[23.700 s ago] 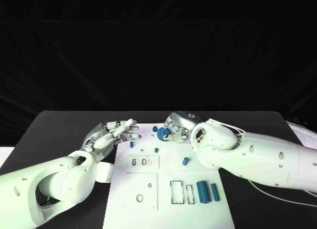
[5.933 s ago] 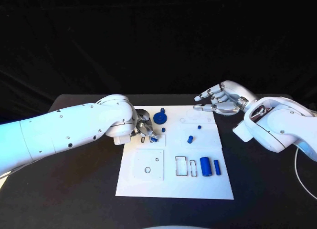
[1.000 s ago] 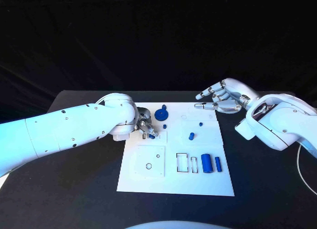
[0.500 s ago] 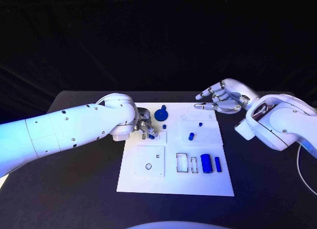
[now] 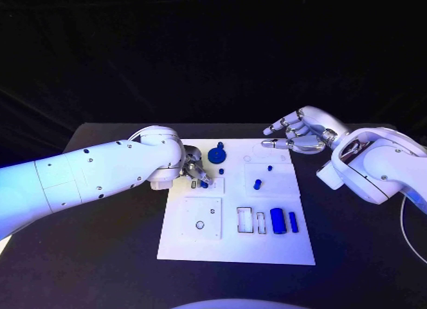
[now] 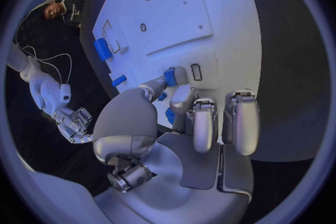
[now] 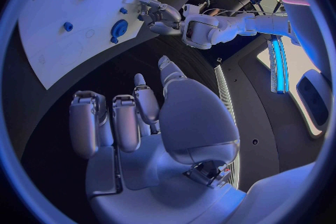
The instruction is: Assemble the parts on the task board
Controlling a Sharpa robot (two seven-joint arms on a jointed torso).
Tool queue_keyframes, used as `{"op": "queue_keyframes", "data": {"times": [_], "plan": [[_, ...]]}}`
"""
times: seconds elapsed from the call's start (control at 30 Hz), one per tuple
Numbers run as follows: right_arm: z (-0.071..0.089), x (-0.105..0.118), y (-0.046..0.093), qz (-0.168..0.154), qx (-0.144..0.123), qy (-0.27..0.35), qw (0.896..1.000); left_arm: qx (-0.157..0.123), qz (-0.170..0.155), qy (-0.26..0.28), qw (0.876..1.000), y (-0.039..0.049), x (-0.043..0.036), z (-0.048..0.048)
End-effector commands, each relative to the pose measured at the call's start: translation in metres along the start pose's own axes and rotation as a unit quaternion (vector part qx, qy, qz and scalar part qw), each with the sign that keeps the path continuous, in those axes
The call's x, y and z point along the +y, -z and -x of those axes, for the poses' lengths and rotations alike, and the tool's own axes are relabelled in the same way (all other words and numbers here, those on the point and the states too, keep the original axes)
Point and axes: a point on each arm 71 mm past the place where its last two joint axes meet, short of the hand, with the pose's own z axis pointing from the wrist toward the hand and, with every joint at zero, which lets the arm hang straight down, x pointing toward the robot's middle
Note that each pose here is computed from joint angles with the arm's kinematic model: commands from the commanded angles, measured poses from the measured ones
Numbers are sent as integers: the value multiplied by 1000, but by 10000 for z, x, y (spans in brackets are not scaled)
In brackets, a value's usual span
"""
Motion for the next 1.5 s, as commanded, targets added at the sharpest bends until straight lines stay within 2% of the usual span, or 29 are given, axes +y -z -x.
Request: {"op": "queue_keyframes", "data": {"times": [0.03, 0.9, 1.3, 1.5], "plan": [[-4, 8, 4, 5, 0, 1, 1000, 38, 24, -23, 999, -51, 74, -147], [0, -12, -3, 2, 2, -3, 1000, 6, 18, 2, 1000, -31, 68, -110], [-8, -25, -11, 1, 4, -4, 1000, -5, 12, 10, 1000, 31, 78, -78], [-15, -43, -18, -2, 4, -5, 1000, -14, 3, 20, 1000, 107, 67, -13]]}}
